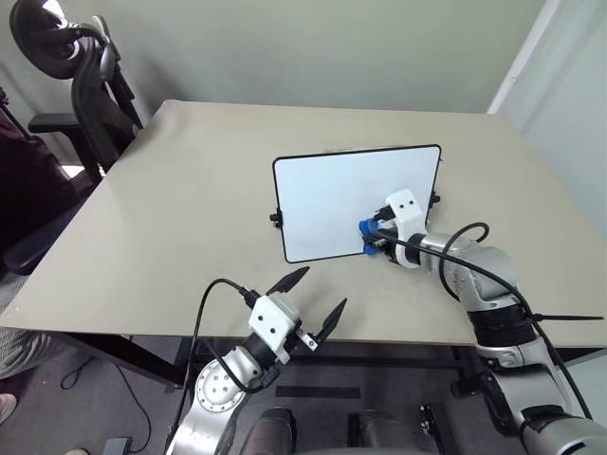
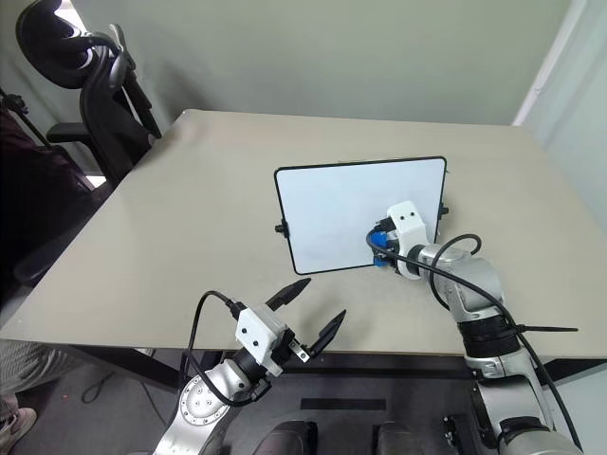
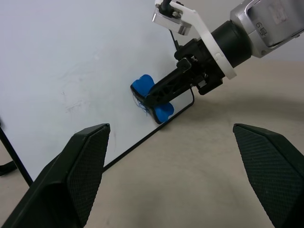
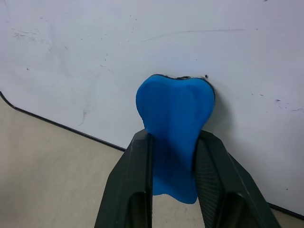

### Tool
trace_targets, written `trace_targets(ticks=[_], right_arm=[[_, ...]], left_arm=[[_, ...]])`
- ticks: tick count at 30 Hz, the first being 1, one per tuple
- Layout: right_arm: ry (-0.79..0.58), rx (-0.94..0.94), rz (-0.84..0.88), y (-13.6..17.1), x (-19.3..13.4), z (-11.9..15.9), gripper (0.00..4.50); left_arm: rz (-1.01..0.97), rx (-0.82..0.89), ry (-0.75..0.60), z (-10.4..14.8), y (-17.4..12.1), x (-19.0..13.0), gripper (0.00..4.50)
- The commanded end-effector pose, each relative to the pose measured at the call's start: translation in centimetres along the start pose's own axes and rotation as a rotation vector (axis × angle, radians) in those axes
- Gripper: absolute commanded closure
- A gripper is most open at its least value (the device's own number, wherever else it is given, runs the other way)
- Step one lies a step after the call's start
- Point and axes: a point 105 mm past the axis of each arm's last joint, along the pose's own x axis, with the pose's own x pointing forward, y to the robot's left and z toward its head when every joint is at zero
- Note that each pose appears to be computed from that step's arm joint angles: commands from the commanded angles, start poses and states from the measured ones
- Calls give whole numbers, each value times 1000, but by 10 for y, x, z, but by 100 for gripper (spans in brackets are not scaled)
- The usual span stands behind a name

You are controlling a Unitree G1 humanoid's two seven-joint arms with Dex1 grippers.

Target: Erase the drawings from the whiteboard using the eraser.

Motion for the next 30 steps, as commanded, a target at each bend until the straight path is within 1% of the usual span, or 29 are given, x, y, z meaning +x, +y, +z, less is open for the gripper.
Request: trace_targets(ticks=[1,3,10,16,20,22,27,30], right_arm=[[-38,-39,-75,-10,3,18,334],[-28,-58,-99,-12,7,17,334],[-67,-40,-98,-9,14,28,334],[-101,-49,-17,14,16,40,334],[-110,-81,67,44,20,45,334],[-114,-85,84,51,22,47,334],[-103,-85,72,52,26,45,334],[-83,-56,14,35,26,41,334]], left_arm=[[13,24,-58,15,1,1,0],[18,24,-61,16,1,0,0],[32,27,-66,17,2,-1,0],[35,27,-67,18,2,-1,0],[31,24,-67,18,2,-1,0],[29,24,-67,18,2,-1,0],[23,23,-67,18,1,-1,0],[24,22,-67,18,2,-1,0]])
